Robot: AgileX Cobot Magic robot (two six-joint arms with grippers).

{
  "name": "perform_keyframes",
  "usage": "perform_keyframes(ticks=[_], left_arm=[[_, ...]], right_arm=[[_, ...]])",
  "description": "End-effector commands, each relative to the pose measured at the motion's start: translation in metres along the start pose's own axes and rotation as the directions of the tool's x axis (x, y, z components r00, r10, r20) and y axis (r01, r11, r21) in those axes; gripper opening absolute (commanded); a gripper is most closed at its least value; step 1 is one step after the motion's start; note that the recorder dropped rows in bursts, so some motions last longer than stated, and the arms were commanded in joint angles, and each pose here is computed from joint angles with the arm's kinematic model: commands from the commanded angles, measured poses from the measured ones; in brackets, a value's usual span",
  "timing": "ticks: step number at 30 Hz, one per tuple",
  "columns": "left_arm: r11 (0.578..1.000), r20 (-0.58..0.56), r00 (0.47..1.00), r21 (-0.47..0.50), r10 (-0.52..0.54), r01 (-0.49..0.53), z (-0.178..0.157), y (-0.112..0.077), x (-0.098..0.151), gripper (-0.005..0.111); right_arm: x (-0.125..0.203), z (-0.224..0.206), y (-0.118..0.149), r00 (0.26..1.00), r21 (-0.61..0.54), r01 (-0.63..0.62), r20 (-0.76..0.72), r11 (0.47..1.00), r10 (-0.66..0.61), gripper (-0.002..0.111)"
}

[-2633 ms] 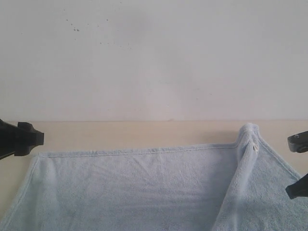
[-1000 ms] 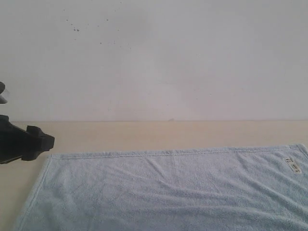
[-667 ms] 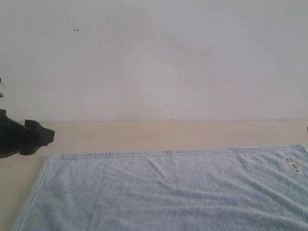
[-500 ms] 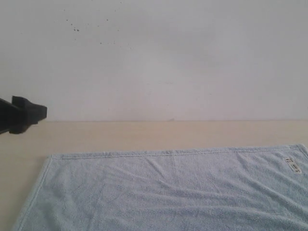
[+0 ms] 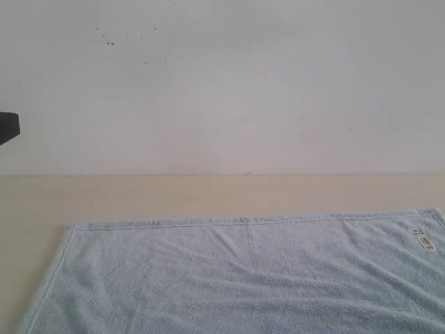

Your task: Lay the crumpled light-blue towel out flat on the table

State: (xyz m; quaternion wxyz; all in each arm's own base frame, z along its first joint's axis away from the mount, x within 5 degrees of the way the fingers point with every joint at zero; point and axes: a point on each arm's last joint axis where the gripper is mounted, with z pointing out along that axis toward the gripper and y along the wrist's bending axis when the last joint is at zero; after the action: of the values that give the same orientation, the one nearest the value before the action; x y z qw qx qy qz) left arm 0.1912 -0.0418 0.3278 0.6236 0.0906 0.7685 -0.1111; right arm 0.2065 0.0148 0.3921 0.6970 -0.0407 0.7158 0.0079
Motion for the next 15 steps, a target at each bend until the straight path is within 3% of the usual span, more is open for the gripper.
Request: perform_keyframes(ticks=[1,10,15], left_arm=[[1.000,0.022,1.000,-0.004,-0.005,0.005,-0.020,-0.002,0.012,0.061],[1.000,0.067,0.998,-0.002,0.001,-0.001,-0.052,-0.006,0.035,0.061],[0.999,0.081,0.997,0.043,0.004,-0.008,-0.062,-0.011,0.044,0.061]], right_arm=[[-0.004,-0.041,0.006,0.997,-0.034,0.011,0.080,0.999,-0.008,0.000],[0.039,-0.091,0.004,0.998,-0.021,-0.055,0.036,0.998,0.055,0.000],[0.045,-0.107,0.002,0.997,-0.002,-0.070,0.019,0.998,0.070,0.000]])
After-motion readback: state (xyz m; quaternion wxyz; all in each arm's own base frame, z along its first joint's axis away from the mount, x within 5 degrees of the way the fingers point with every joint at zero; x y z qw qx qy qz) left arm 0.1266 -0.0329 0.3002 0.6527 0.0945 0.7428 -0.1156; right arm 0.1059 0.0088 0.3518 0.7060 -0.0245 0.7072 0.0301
